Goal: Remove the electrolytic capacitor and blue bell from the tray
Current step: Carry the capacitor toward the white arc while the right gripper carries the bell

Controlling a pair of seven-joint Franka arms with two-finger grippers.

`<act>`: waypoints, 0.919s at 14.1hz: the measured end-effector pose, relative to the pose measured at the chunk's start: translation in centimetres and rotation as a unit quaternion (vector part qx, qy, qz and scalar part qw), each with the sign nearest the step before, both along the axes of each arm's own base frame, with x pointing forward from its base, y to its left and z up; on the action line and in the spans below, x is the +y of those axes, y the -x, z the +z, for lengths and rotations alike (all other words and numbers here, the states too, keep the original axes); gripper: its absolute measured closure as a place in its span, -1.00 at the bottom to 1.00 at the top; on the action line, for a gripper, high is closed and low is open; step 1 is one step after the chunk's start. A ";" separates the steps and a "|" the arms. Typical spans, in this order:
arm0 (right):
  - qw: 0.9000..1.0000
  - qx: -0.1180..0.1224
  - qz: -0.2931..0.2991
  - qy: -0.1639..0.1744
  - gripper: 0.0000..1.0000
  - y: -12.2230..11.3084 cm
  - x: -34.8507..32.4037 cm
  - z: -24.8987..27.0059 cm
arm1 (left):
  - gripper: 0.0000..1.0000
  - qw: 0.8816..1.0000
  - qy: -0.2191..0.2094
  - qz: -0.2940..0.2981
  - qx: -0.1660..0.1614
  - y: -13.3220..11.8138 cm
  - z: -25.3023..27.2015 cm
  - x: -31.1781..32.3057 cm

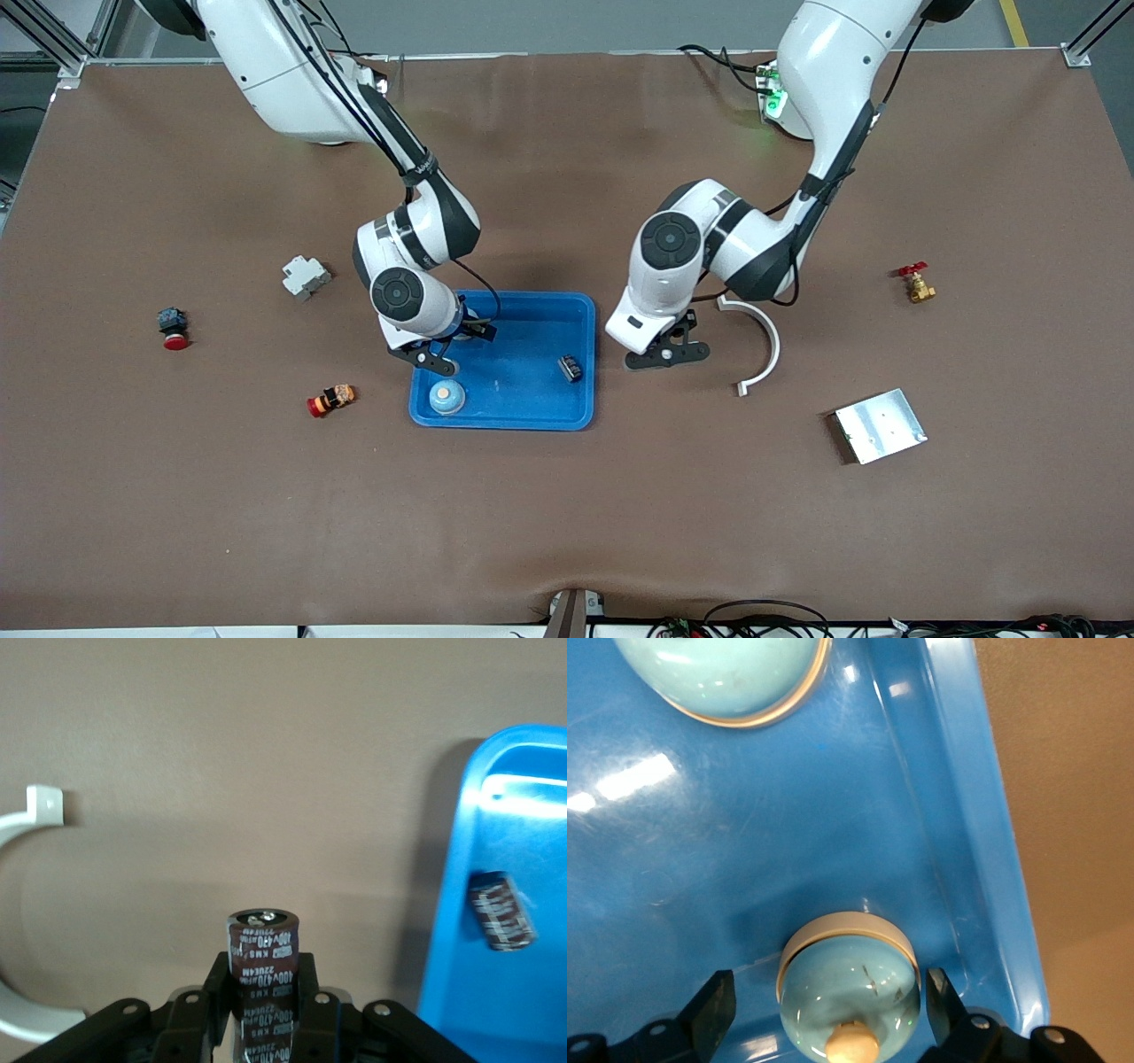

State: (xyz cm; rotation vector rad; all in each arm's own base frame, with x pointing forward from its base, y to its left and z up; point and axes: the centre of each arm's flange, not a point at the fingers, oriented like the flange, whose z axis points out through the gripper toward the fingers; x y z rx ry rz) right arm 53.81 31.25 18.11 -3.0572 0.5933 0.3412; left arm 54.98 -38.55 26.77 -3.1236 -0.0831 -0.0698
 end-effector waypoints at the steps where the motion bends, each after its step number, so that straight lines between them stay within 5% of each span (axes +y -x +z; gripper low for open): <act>1: 1.000 0.000 0.000 0.000 -0.76 0.0 0.0 0.0 | 0.35 1.000 0.000 -0.026 -0.001 0.1 -0.5 1.4; 3: 1.000 0.001 -0.001 0.000 -0.30 -0.1 0.0 0.4 | 0.35 0.998 -0.002 -0.066 0.000 0.3 -1.2 3.7; 8: 1.000 -0.011 -0.002 -0.009 -0.29 -1.6 0.6 3.0 | 0.35 0.995 0.007 -0.104 -0.009 1.1 -2.9 6.0; 13: 1.000 -0.006 0.000 -0.016 -0.29 -5.6 -5.0 7.4 | 0.35 0.993 0.015 -0.112 -0.015 0.9 -5.1 9.8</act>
